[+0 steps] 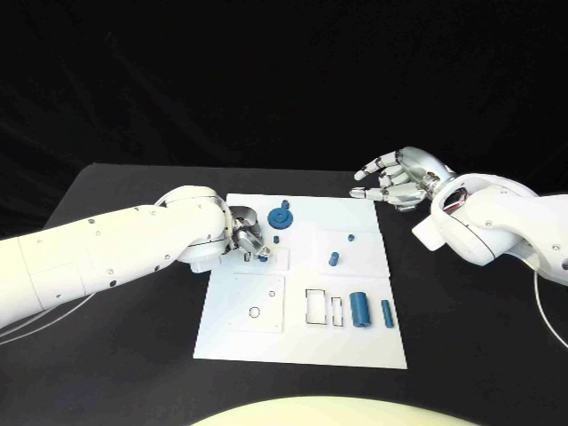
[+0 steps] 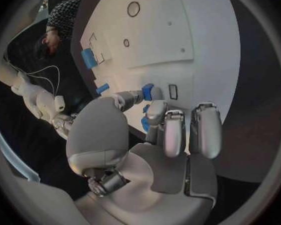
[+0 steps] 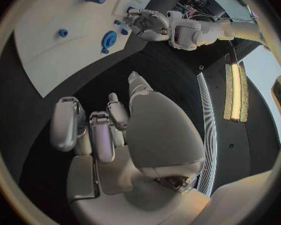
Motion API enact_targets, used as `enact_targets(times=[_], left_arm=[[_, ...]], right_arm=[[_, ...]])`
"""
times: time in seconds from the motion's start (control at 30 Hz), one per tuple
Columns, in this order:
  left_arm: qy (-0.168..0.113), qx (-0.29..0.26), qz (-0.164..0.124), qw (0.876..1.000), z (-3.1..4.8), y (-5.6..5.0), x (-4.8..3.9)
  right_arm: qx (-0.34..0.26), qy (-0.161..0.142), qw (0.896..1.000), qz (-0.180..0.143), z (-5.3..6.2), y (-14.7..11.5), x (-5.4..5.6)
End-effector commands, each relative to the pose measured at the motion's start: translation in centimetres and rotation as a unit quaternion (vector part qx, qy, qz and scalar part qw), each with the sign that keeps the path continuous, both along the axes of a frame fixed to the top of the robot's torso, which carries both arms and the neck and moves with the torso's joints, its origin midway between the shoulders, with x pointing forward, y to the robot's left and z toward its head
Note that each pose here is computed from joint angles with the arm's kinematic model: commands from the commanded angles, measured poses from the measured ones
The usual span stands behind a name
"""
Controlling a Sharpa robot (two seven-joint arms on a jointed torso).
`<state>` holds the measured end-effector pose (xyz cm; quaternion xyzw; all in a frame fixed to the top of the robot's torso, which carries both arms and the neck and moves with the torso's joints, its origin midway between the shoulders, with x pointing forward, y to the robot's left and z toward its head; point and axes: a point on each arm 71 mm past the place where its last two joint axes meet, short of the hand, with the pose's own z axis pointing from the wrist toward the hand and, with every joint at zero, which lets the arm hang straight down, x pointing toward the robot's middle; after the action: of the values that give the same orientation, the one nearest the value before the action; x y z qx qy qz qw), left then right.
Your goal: Assemble the parts on the task board
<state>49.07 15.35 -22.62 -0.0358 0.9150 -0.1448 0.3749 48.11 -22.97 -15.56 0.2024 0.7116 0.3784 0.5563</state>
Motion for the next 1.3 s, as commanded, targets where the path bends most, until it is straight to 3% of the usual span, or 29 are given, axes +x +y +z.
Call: enact_targets(times=[0.03, 0.87, 1.3], left_arm=[[0.021, 0.004, -0.009, 1.000, -0.57, -0.21, -0.43], [0.011, 0.003, 0.005, 1.000, -0.51, 0.31, -0.16], [0.001, -0.004, 0.011, 1.000, 0.09, 0.72, -0.19]], right_arm=[[-0.002, -0.003, 1.000, 0.006, 0.02, 0.10, -0.07], [-0.002, -0.005, 1.000, 0.005, 0.04, 0.00, -0.03], [-0.002, -0.005, 1.000, 0.003, 0.02, -0.13, 0.04]])
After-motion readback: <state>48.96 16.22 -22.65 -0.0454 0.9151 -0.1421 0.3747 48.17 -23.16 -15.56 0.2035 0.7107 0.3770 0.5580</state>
